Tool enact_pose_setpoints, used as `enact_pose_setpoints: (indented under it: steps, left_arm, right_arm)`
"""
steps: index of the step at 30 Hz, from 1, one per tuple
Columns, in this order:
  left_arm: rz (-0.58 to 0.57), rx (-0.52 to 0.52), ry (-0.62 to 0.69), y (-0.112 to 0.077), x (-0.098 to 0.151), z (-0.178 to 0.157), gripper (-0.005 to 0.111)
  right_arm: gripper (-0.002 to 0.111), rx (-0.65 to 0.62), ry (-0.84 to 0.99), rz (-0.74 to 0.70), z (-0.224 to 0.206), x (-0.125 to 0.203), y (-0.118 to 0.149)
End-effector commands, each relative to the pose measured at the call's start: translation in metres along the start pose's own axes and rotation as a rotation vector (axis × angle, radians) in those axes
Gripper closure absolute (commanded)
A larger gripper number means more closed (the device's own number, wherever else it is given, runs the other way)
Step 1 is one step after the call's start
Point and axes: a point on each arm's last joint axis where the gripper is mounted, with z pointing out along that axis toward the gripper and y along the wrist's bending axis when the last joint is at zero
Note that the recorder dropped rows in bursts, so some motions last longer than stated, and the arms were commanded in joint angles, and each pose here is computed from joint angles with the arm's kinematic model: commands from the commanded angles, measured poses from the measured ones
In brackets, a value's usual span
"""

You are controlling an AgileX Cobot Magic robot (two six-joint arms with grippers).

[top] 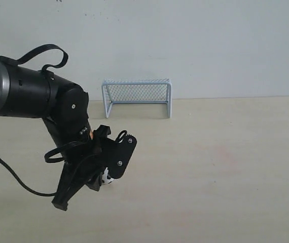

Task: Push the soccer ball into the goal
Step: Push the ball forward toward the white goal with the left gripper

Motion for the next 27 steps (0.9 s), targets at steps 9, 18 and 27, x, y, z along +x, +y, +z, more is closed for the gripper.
enact_pose_setpoints:
  steps: [9,18,27]
  left_arm:
    - [0.041,0.012,-0.002,0.002,-0.003,0.015,0.102]
    - [0.044,0.032,0.002,0.001,-0.003,0.023,0.102]
    - [0.085,0.006,0.033,0.004,0.0,0.027,0.102]
  right_arm:
    - [0.108,0.001,-0.012,0.0,0.0,-0.001,0.0]
    - [0.108,0.001,-0.012,0.0,0.0,-0.001,0.0]
    - [0.108,0.001,-0.012,0.0,0.0,-0.001,0.0]
